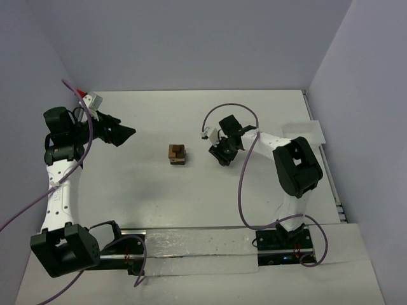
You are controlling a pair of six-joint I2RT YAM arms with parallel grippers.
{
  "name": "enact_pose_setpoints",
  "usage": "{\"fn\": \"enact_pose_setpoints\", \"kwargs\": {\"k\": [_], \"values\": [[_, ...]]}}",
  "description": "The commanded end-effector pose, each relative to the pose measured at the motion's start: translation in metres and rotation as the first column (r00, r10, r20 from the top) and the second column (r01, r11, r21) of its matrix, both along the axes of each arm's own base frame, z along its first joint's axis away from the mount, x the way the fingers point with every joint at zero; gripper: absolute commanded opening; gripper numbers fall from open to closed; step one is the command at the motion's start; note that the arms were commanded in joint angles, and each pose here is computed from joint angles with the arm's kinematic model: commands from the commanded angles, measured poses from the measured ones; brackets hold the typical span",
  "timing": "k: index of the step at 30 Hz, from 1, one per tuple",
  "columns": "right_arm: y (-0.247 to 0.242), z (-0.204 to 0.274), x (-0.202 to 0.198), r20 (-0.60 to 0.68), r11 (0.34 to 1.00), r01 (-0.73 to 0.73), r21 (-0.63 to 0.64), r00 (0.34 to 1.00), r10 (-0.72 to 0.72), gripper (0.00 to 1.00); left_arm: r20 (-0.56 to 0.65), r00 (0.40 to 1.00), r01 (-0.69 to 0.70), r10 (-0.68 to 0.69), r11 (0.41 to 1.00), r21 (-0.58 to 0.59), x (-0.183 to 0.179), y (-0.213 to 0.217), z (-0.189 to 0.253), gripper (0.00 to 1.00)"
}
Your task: Build the wood block tower
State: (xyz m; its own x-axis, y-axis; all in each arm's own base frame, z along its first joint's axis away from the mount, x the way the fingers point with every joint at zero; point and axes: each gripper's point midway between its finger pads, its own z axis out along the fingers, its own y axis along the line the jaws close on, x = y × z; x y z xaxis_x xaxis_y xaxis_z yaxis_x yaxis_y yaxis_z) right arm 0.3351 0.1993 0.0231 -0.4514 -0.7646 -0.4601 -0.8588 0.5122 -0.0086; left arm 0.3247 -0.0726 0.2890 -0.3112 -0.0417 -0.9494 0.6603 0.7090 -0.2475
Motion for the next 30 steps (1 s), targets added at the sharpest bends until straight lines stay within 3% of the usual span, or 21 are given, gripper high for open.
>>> {"fn": "enact_pose_setpoints", "kwargs": {"k": [1,5,10,16,18,22,30], "values": [[0.003,0.005,0.007,0.038,1.000,-0.005,0.022,0.999,0.004,0.45,0.045,0.999,0.005,-0.005,1.000,0.008,0.003,0.001,0.009,0.98],[0.004,0.009,0.010,0.055,1.000,-0.011,0.026,0.998,0.010,0.40,0.049,0.999,0.002,-0.003,1.000,0.013,0.003,0.002,0.010,0.98],[0.010,0.025,0.010,0.069,0.998,-0.035,0.045,0.997,0.031,0.24,0.052,0.999,0.002,-0.003,1.000,0.016,0.002,0.002,0.011,0.98],[0.057,0.106,0.022,0.123,0.971,-0.218,0.095,0.971,0.205,0.04,0.042,0.998,0.057,-0.057,0.998,0.011,-0.003,-0.003,0.011,0.99],[0.074,0.140,0.025,0.123,0.955,-0.284,0.086,0.954,0.273,0.02,0.030,0.995,0.096,-0.096,0.995,0.007,-0.005,-0.007,0.009,0.99],[0.110,0.160,0.039,0.139,0.933,-0.347,0.097,0.933,0.333,0.00,0.033,0.992,0.120,-0.120,0.993,-0.005,-0.008,-0.009,0.010,0.99],[0.182,0.156,0.044,0.211,0.901,-0.418,0.112,0.897,0.390,0.00,0.035,0.990,0.136,-0.135,0.991,-0.020,-0.007,-0.009,0.018,0.99]]}}
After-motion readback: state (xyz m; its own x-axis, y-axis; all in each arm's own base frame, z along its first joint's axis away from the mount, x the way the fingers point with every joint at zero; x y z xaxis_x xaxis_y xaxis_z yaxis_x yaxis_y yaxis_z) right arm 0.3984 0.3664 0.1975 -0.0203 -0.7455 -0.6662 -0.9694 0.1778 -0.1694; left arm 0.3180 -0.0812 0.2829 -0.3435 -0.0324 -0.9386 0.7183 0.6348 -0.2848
